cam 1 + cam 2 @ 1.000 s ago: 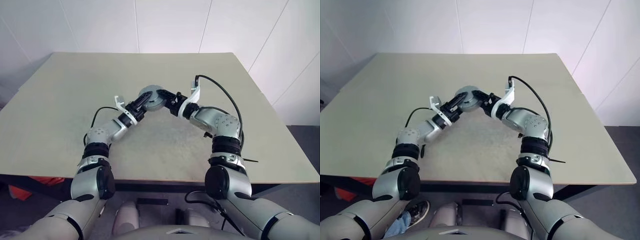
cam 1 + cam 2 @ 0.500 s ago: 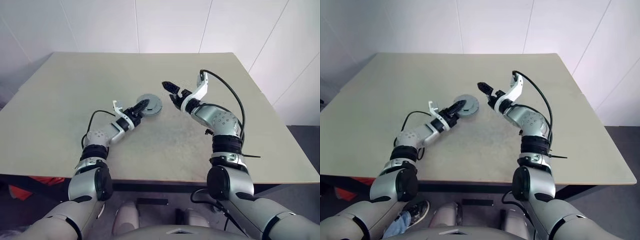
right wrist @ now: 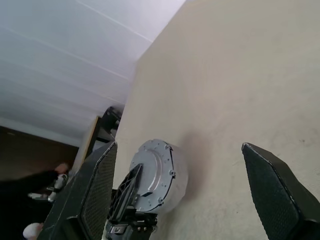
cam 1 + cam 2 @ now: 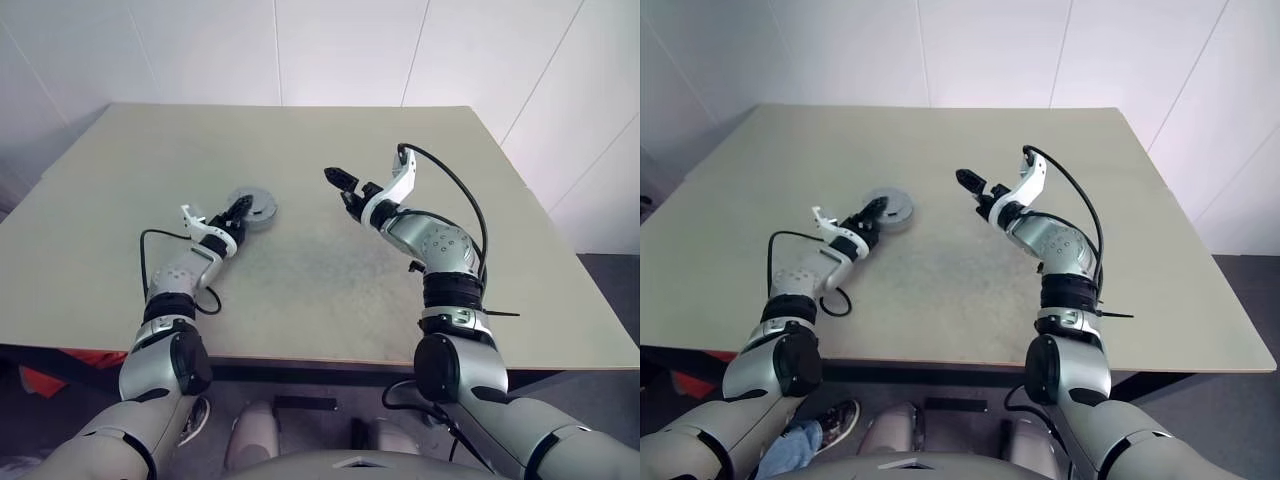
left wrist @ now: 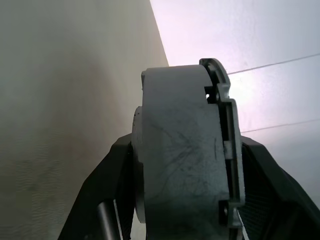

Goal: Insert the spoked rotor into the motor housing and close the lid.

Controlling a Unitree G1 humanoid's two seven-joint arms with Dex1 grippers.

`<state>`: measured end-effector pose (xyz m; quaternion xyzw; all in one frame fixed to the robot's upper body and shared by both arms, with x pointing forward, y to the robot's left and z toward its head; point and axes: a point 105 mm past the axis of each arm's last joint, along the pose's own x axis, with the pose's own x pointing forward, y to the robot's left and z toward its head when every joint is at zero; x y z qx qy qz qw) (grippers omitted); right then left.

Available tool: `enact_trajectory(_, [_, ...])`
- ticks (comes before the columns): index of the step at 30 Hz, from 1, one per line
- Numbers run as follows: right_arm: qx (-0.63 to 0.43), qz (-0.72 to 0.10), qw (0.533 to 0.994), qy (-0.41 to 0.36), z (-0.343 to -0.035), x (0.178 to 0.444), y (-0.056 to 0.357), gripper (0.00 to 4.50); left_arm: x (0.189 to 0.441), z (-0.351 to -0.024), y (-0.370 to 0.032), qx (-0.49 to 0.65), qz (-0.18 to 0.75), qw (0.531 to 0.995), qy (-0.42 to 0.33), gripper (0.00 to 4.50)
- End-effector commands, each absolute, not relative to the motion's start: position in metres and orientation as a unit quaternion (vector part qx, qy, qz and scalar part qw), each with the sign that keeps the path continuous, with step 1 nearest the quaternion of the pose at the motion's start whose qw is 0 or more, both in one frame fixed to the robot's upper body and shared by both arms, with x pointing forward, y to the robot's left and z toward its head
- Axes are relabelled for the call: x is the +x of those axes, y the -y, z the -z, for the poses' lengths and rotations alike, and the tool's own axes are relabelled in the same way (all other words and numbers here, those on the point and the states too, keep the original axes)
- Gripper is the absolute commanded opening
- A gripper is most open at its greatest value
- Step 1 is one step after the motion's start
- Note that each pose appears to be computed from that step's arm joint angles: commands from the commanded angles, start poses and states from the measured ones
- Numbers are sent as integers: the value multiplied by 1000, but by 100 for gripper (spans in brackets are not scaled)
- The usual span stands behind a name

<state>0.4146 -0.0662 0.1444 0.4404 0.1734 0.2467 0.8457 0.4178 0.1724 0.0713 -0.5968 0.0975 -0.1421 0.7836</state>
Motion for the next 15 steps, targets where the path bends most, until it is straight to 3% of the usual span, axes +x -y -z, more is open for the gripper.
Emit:
enact_trajectory(1, [440, -258, 845, -158, -154, 415, 66, 447, 428, -95, -190, -590, 133, 795, -50, 240])
enact_trajectory(14, [436, -257, 846, -169, -149, 415, 66, 447, 431, -94, -236, -565, 50, 824, -16, 240])
enact_trajectory(15, [435, -257, 846, -170, -149, 415, 66, 450, 431, -95, -240, -560, 48, 827, -12, 269])
